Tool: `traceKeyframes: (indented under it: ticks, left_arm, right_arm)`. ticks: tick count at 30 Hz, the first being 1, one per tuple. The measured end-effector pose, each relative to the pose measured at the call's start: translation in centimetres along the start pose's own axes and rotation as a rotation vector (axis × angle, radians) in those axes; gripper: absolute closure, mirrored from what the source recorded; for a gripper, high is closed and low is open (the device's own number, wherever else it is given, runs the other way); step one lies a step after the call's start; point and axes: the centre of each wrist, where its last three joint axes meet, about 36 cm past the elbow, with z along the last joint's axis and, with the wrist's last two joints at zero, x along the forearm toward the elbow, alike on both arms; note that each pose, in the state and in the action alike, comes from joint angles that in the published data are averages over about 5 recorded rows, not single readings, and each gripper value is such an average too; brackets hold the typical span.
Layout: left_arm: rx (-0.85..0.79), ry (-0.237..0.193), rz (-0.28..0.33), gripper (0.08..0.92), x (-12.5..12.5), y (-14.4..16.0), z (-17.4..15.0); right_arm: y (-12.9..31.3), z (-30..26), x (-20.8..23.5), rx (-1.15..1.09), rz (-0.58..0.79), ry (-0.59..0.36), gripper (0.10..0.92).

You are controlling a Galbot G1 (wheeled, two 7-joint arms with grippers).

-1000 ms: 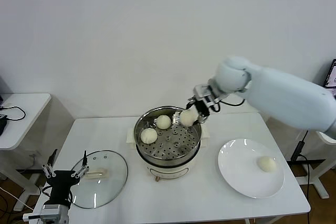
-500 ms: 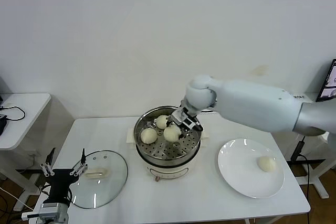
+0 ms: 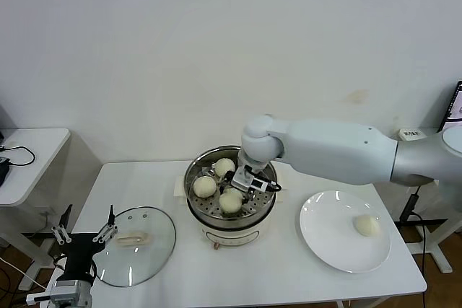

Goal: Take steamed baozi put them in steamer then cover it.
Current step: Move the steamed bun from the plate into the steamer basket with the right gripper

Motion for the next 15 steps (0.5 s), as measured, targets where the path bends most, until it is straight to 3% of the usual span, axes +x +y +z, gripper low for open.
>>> traceKeyframes:
  ticks: [11,15]
  left_arm:
    - [0.006,-0.003,0.001,0.177,0.06,-0.16,-0.14]
    - [0.006,-0.003,0.005,0.177,0.05,-0.23,-0.13]
  right_arm:
    - [-0.04,-0.79,-0.72,0.072,-0.035,-0.027,0.36]
    - [-0.01,-0.74,-0.57,0.084,-0.036,-0.029,0.28]
